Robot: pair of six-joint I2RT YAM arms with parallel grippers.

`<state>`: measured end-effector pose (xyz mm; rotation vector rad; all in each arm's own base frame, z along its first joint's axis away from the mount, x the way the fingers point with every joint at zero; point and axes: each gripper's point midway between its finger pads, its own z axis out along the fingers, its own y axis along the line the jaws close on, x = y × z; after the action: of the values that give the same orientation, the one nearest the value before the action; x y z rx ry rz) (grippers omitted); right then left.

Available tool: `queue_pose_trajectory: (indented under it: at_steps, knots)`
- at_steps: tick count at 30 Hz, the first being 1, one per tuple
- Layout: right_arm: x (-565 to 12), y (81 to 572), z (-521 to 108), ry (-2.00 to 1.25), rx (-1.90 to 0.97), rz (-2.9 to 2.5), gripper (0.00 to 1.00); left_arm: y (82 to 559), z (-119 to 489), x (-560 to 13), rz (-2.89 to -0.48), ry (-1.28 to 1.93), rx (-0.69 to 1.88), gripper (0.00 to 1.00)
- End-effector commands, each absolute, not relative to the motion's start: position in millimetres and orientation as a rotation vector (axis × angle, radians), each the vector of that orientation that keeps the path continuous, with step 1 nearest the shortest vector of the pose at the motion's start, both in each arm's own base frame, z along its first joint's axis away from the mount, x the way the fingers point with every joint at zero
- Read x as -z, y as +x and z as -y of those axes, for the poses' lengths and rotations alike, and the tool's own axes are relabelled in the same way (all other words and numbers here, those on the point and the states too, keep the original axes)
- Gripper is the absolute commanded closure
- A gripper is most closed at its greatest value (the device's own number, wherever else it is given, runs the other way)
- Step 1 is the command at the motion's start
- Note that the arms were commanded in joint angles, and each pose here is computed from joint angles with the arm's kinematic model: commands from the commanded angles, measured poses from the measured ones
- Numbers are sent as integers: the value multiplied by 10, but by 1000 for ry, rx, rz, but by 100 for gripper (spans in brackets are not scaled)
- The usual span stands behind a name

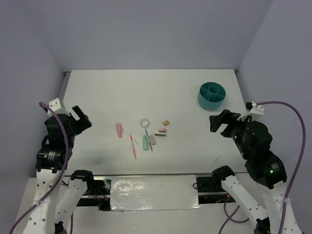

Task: Sort the stationery into containers
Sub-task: Pick up the pen from the center of the board.

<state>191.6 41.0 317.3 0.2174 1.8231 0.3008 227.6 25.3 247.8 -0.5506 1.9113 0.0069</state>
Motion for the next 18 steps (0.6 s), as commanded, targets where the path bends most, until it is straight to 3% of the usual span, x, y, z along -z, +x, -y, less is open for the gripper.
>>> queue_pose_trajectory:
  at_steps: [1, 8, 13, 14, 18]
  knots:
    - [-3345, 1866, -435, 198, -333, -1789, 0, 2254, -300, -2560, -1867, -594, -13, 1]
    - [-3445, 1853, -1029, 16, -653, -1773, 0, 2221, -311, -2583, -1845, -606, -9, 1]
    - [-3015, 1954, -1852, -122, -831, -2018, 0, 2254, -319, -2540, -1863, -627, -14, 1]
    - [-2917, 2099, -1818, -26, -696, -2042, 0, 2235, -361, -2519, -1865, -648, -38, 1]
    - [-2420, 2087, -2548, -164, -544, -2257, 0, 2220, -413, -2510, -1863, -679, -62, 1]
